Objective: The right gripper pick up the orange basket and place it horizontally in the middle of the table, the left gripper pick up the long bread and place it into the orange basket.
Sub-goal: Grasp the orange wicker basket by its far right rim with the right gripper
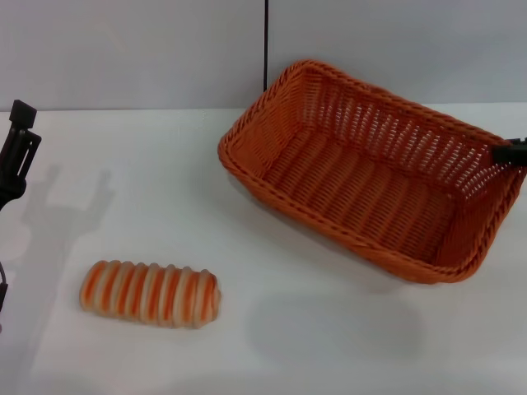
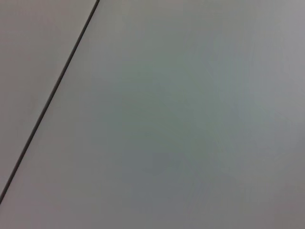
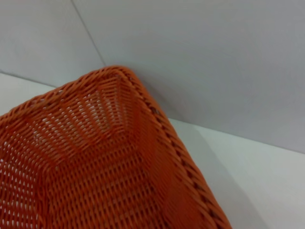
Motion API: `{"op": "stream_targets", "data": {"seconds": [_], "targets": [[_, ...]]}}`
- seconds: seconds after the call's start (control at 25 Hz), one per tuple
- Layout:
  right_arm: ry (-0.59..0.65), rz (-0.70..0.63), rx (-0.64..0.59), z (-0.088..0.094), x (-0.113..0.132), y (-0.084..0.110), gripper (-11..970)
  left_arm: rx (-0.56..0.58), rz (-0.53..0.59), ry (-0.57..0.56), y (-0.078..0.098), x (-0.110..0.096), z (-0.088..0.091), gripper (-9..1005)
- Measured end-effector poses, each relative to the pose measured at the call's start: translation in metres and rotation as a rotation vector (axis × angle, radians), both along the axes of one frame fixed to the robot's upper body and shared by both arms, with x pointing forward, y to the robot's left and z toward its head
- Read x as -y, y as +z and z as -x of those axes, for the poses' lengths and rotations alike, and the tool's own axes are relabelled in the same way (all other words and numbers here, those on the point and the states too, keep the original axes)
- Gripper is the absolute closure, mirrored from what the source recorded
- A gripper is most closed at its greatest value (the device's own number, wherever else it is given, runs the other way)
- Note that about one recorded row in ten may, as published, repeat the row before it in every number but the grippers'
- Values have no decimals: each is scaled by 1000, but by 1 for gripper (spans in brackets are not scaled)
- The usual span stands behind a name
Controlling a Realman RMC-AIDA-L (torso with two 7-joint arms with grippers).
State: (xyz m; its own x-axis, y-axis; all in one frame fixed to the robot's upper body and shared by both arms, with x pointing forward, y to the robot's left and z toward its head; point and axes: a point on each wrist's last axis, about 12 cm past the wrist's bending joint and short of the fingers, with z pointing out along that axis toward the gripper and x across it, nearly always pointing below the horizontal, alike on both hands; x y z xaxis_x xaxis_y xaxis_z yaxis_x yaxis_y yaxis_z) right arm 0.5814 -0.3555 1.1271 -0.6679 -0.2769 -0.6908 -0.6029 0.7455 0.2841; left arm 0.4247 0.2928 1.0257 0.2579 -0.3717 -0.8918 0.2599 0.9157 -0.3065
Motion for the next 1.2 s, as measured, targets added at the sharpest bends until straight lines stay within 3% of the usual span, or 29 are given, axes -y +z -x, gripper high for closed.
{"op": "stream_targets", "data": {"seconds": [0.36,0.68,1.2], "targets": [[102,-69,84,10,-7,-1,771,3,-1,7,0,-1,-1,140],[135,-173,263,19,-2,11,773,3,-9,9,1,-3,-3,140],[198,-228,390,41,20,35,785,8,-14,0,3,-5,-7,140]]}}
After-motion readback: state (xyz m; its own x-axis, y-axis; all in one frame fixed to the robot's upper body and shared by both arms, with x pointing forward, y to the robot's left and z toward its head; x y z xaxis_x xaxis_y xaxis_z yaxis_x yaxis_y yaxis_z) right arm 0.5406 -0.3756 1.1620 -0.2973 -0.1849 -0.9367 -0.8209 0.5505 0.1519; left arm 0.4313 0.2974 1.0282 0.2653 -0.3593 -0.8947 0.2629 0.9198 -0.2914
